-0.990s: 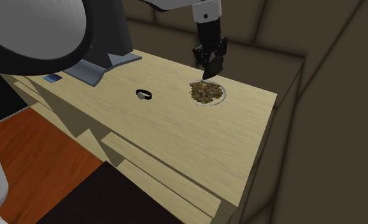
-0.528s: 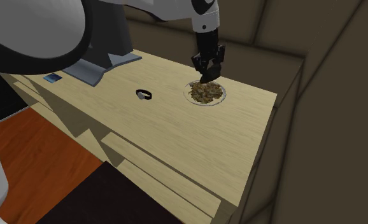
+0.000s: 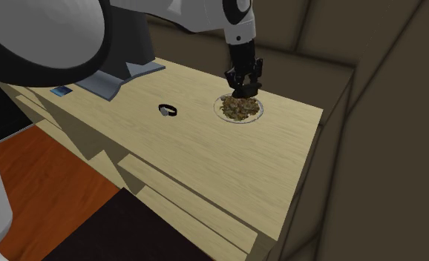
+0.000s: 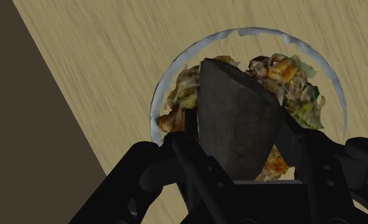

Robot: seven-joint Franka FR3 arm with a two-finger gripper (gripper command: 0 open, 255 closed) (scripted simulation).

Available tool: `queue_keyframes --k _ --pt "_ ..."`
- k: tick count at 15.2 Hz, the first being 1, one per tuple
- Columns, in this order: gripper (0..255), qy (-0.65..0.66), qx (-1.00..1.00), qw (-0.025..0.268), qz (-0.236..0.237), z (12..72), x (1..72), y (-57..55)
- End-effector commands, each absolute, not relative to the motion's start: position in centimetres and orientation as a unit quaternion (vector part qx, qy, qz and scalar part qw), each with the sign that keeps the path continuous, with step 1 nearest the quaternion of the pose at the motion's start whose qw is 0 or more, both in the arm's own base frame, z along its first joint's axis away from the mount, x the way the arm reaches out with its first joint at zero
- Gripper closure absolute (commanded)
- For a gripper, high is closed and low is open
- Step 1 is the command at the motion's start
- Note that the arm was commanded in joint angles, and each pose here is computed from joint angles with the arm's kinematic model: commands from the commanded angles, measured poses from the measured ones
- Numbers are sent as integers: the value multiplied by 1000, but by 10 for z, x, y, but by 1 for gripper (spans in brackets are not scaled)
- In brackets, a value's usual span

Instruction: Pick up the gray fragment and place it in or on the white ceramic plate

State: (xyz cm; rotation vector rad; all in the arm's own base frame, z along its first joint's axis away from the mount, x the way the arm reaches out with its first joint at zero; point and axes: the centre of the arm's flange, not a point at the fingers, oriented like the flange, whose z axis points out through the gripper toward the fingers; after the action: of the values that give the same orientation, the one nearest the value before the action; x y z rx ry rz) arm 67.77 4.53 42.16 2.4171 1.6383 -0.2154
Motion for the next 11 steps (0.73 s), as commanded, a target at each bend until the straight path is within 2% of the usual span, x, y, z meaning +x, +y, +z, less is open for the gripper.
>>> queue_keyframes --k 1,6,11 --pt "0 569 812 104 -82 407 677 62" --pt "0 569 812 105 -82 409 676 65" --pt "0 569 812 105 -82 457 677 78"
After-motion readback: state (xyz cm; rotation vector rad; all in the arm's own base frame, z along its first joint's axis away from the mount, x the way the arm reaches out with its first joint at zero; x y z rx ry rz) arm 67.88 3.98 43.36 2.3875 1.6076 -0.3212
